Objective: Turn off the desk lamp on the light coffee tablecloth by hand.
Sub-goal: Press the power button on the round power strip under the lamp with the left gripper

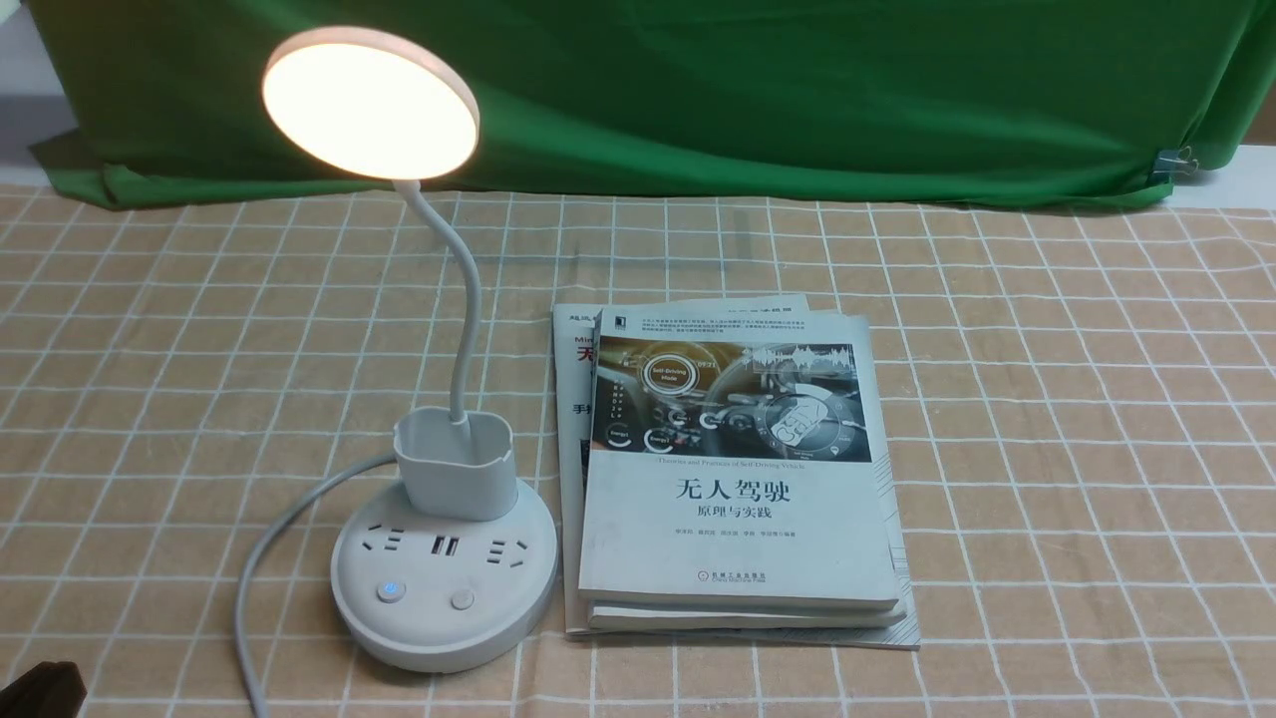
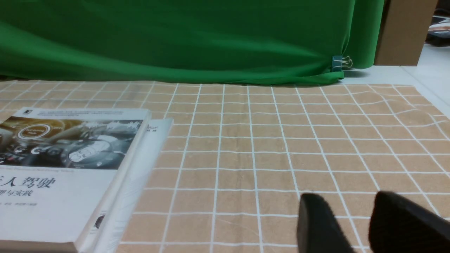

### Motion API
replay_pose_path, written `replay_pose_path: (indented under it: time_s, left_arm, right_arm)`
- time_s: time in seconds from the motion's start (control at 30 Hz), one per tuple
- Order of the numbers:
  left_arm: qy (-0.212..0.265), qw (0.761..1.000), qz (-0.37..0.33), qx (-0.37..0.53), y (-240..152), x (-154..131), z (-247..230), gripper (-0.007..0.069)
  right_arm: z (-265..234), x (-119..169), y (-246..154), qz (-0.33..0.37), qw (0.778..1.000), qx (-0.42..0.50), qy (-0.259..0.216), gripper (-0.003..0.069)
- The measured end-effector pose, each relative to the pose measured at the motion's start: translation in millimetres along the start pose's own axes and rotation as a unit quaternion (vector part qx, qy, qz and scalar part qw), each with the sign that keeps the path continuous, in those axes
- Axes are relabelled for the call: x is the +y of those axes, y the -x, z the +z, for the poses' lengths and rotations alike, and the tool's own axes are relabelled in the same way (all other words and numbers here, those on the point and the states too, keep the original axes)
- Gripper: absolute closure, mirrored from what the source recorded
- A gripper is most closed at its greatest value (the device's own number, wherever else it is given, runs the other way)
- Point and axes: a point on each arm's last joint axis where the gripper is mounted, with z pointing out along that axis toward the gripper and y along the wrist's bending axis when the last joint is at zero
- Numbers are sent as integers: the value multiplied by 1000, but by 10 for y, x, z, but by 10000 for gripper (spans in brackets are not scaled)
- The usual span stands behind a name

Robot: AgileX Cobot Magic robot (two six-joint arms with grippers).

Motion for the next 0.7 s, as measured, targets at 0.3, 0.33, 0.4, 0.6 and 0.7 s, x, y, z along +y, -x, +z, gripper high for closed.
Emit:
replay_pose_path:
  time_s: [0.3,0.33,0.4,0.6,0.7]
  left_arm:
    - [0,1000,0,0,0,0,0,620]
    - [0,1000,0,0,0,0,0,620]
    - [0,1000,0,0,0,0,0,620]
    - [-5,999,-34,-24,43,-8,-1,620]
    - [-21,986,-152,-61,114,-21,-7,620]
  right_arm:
    - [0,0,0,0,1000,0,0,417]
    - [0,0,0,0,1000,0,0,417]
    - [0,0,0,0,1000,0,0,417]
    - [0,0,0,0,1000,0,0,417]
    - [0,0,0,0,1000,0,0,417]
